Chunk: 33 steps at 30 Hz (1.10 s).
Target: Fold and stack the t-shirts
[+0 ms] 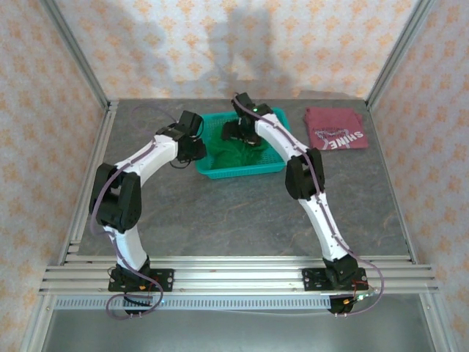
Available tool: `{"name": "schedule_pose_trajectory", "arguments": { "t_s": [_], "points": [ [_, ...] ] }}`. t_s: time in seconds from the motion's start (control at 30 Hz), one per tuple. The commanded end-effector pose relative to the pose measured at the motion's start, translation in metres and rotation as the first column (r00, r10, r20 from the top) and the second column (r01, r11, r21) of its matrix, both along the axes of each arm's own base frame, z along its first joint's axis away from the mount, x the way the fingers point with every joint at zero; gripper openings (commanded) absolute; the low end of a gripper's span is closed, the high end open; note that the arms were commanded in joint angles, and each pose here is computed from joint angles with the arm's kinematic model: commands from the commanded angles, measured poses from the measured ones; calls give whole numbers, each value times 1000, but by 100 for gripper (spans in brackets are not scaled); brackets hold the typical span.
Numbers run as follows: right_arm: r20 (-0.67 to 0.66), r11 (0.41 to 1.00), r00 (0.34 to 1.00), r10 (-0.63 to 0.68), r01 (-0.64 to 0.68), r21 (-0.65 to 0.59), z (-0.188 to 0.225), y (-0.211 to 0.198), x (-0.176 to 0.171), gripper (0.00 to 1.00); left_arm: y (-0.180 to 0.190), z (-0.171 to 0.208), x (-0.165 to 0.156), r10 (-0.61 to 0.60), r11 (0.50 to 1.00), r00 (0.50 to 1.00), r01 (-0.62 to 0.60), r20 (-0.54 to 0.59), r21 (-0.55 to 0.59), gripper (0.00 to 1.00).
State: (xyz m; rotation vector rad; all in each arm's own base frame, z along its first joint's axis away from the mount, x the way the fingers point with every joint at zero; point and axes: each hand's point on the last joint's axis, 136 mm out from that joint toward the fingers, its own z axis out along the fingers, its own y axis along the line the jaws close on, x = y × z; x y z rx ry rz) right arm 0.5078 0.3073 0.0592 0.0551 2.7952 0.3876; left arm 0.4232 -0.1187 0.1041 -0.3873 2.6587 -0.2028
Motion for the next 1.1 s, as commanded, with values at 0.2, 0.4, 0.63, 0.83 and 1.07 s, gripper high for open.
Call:
{"name": "schedule_pose_trajectory", "arguments": {
  "t_s": [0.2,0.4,0.63,0.83,1.07],
  "points": [
    [47,993,995,-87,84,78,24,16,2,10,18,5,-37,103,994,993,-104,-57,-14,0],
    [328,846,935,-137,-62,530,239,47,14,0,76,9,-43,312,948,948,-315,-72,-43,0],
    [454,671,861,-229,-198,715,418,3,-33,0,178,22,-59,685,718,727,-685,-49,-126,0],
    [466,697,857,-218,-198,689,447,-31,-74,0,237,44,-65,861,504,507,-848,23,-165,0],
    [353,878,924,-146,-43,477,367,-61,-98,0,265,42,-58,947,321,318,-933,47,-163,0]
  ]
}}
